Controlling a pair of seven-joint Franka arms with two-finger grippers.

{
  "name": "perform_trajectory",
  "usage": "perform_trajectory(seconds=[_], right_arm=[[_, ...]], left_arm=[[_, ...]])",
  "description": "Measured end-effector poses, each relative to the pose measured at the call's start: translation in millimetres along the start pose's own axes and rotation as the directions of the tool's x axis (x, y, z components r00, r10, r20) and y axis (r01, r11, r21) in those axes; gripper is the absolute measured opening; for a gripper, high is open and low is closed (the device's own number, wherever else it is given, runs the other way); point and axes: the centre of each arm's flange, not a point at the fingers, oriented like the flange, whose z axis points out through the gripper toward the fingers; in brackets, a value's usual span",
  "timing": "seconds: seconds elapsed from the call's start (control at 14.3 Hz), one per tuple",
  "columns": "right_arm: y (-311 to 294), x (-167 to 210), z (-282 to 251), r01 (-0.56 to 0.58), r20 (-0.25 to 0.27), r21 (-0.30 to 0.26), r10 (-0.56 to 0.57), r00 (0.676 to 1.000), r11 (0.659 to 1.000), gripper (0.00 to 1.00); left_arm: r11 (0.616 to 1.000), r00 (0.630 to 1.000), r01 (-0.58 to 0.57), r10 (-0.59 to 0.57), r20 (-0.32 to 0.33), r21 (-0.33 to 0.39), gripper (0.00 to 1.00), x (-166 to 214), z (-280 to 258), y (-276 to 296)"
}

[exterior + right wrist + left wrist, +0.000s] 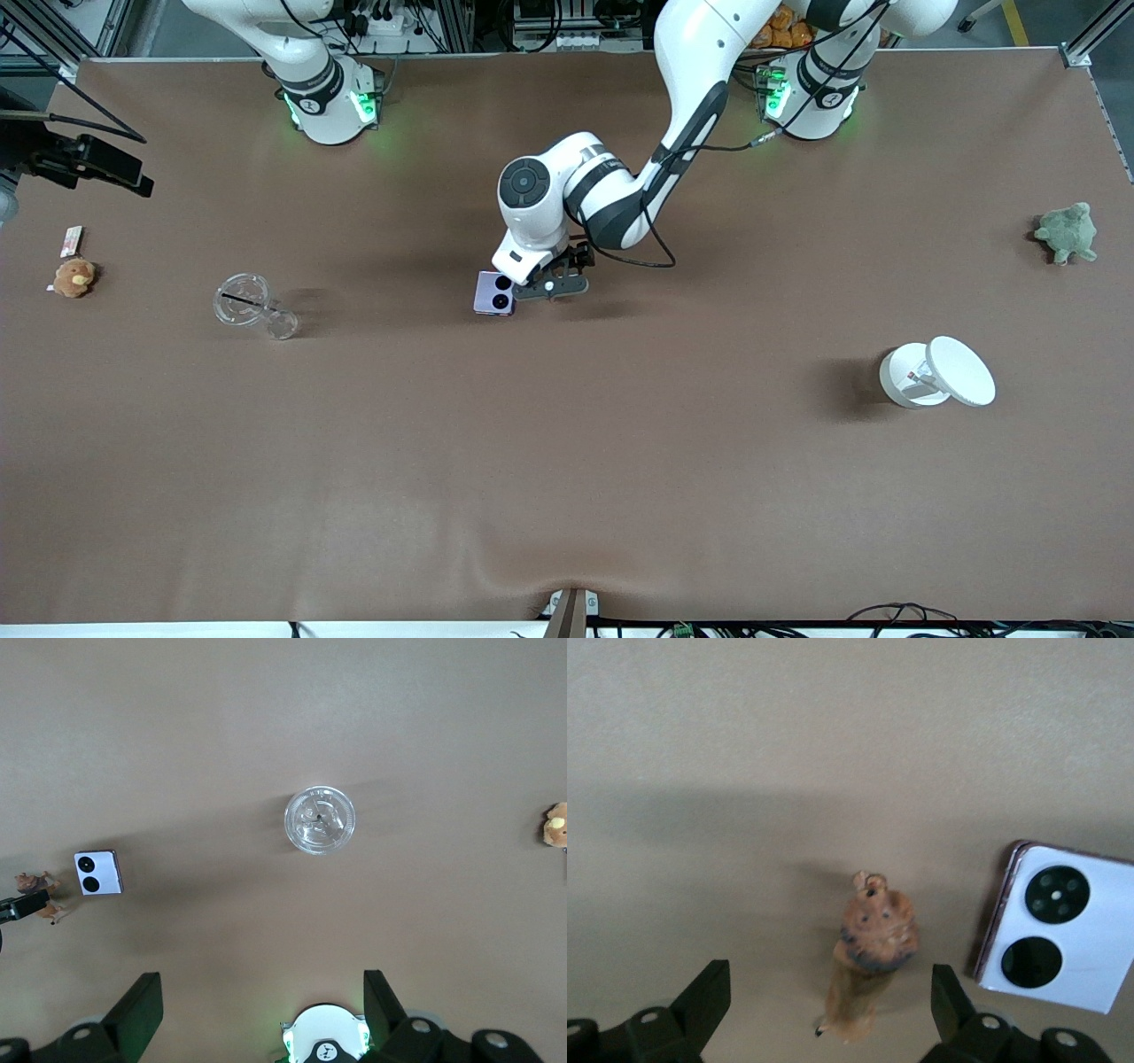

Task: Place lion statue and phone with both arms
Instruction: 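Close the left gripper on the lion figurine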

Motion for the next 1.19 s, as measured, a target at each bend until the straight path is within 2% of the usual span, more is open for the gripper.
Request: perform_trajectory(seconds=[0.35, 0.49, 0.7, 0.91, 1.19], right_arm=[[0, -1, 1, 0.0, 0.009, -0.001, 0.0, 1.0, 1.0, 1.0], [0, -1, 1, 0.0, 0.014, -0.002, 0.0, 1.0, 1.0, 1.0], [0, -1, 2, 0.0, 0.014, -0.002, 0.0, 1.0, 1.0, 1.0], [0, -1, 2, -0.001, 0.016, -0.002, 0.001, 1.0, 1.0, 1.0], [0, 3, 7, -0.001, 0.026, -0.003, 0.001, 1.0, 1.0, 1.0]], left_arm=[[1.0, 1.0, 0.016, -0.016, -0.016, -0.016, 1.0, 10, 19, 3], [1.0, 1.0, 0.02, -0.021, -0.021, -0.022, 0.93, 12, 23, 4], [0.999, 1.0, 0.021, -0.021, -0.023, -0.026, 0.62, 13, 23, 5], [0.999, 0.999, 0.021, -0.022, -0.026, -0.031, 0.36, 14, 20, 6], [0.998, 0.999, 0.035, -0.037, -0.037, -0.049, 0.36, 18, 0, 10]])
